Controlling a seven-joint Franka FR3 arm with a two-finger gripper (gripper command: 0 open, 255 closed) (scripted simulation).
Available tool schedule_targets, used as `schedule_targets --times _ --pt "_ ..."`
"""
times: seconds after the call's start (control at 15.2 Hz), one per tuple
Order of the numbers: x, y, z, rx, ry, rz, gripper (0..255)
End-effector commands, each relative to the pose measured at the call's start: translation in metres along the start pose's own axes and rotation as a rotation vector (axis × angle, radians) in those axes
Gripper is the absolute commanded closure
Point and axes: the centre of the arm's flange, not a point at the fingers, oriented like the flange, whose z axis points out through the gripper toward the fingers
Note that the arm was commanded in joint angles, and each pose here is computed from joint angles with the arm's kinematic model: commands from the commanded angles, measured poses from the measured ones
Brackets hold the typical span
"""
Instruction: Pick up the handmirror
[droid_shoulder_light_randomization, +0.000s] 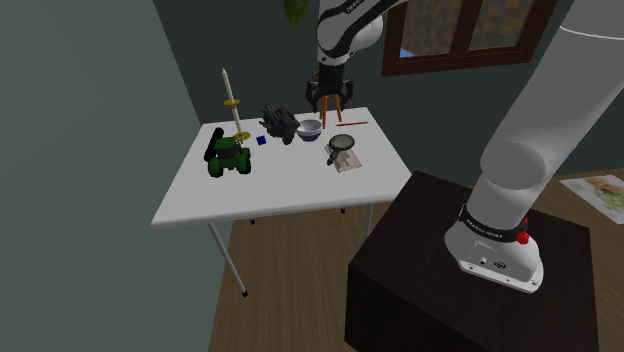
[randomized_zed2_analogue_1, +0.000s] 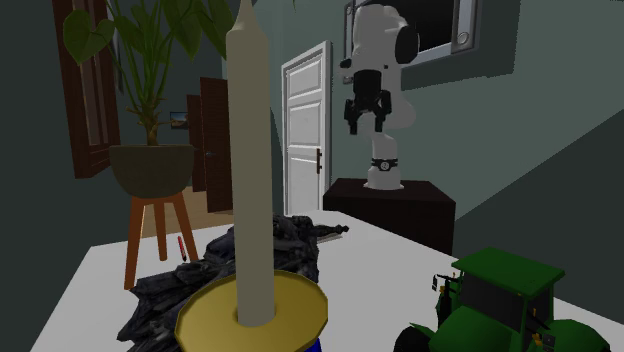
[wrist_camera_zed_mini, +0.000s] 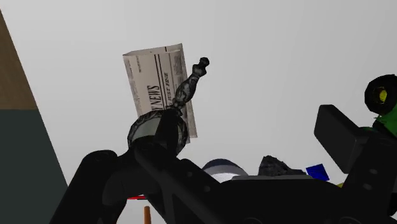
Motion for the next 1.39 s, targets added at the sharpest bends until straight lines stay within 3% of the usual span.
schedule_targets --times 0.0,1.19,1.32 --pt "0.014 0.004 0.027 -0.007 -0.005 0.058 0" --pt "0.131 0.068 0.227 -0.063 -0.052 0.563 0" --pt "0.134 0.072 0.240 -0.065 -0.053 0.583 0"
